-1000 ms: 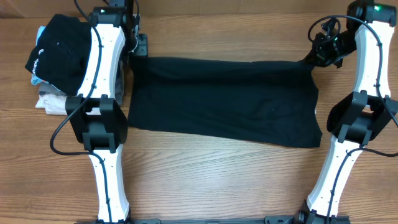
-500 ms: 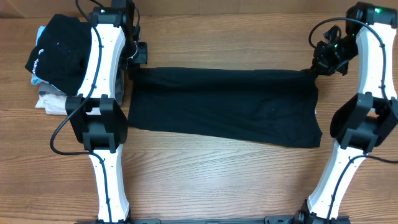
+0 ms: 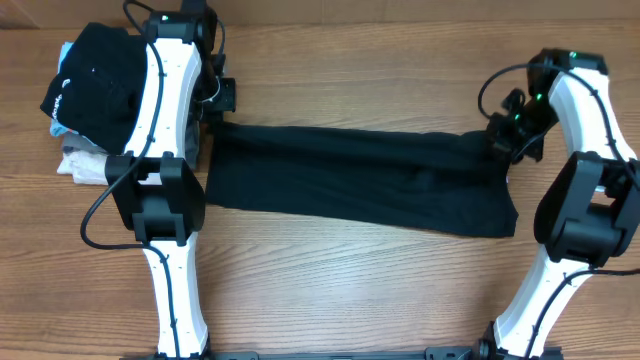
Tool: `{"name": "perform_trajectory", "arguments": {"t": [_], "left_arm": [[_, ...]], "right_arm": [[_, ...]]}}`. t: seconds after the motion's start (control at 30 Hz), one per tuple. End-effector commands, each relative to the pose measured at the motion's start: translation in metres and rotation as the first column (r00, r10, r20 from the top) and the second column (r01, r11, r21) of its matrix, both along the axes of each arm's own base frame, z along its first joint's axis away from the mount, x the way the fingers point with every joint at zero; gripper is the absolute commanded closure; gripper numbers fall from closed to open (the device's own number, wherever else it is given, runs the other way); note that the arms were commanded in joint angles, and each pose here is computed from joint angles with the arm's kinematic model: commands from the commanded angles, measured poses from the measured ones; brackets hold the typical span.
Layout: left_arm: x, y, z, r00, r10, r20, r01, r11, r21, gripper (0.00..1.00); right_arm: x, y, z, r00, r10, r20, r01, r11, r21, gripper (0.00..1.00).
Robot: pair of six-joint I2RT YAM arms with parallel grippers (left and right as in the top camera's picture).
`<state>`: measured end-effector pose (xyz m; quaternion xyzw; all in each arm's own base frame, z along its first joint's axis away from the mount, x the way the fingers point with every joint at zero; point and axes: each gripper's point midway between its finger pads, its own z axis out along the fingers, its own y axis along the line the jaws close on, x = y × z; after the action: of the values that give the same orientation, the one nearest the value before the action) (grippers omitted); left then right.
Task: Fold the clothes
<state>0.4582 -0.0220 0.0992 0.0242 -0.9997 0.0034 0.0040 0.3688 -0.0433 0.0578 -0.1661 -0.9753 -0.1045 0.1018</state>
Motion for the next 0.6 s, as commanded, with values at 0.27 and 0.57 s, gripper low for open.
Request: {"name": "perform_trajectory", "arguments": {"t": [0.27,0.57], "left_arm": [[-0.024,-0.007,-0.002,0.996,-0.042,-0.076,0.045,0.999,0.029,0.96],[-0.038,0.008,-0.011,0.989,-0.038,-0.143,0.052,0.994,0.099,0.52]], "right_arm": [[-0.013,-0.021,-0.008,0.998,-0.067,-0.003,0.067,0.998,-0.017,0.96],[-0.019,-0.022,-0.007,0.999,-0.043,-0.022,0.043,0.999,-0.006,0.69]]}}
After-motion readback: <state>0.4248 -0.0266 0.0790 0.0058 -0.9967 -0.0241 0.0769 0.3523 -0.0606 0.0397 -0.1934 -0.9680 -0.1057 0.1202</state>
